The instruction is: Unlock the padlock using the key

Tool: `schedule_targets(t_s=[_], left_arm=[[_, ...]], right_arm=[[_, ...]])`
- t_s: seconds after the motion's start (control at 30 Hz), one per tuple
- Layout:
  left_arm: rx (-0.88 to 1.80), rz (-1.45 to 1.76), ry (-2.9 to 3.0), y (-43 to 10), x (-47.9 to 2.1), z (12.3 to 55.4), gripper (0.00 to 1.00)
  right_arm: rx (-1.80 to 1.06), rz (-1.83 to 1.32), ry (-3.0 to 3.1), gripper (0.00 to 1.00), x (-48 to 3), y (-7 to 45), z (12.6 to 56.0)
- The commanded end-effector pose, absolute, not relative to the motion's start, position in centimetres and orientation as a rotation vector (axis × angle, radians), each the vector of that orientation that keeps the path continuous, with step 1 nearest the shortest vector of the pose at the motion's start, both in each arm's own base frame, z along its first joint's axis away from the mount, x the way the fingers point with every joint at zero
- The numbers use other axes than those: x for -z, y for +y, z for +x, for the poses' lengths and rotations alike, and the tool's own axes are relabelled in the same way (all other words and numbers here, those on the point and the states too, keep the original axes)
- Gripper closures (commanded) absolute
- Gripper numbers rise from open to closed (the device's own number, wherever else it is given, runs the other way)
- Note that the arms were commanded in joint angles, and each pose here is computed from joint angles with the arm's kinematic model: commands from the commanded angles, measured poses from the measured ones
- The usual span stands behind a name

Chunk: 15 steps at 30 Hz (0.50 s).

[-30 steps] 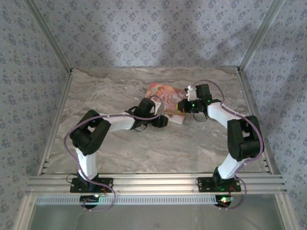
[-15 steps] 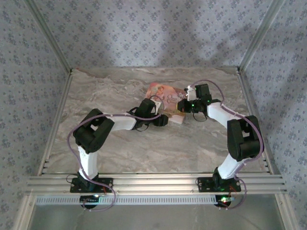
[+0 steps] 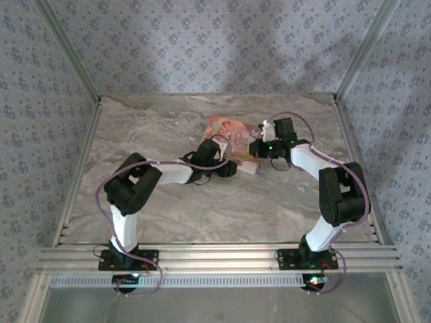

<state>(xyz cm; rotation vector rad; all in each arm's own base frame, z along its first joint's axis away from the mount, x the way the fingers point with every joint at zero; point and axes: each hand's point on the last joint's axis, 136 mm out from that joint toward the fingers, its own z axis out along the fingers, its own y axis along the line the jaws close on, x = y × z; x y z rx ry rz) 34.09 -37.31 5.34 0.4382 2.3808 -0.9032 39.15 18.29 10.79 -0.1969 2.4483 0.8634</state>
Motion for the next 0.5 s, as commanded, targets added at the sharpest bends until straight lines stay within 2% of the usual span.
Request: schedule_targets(t_s=[0.0,0.3,0.47], left_arm=[[0.937,0.426,2.324,-38.3,-6.3,34.8,0.56],[0.942,0.406,2.327,-38.3,-6.5,34.8,0.69],[0.963,0.400,2.323,-38.2,-7.1,34.5,0.73]], right_arm=[[-0.834,-0.201,2.516,1.00,-9.2,18.4,38.4],[-0.838,-0.214,2.500,1.00,-9.5,18.5,38.3],[-0.819,-0.256,2.435,1.00,-11.2,18.5,38.5]])
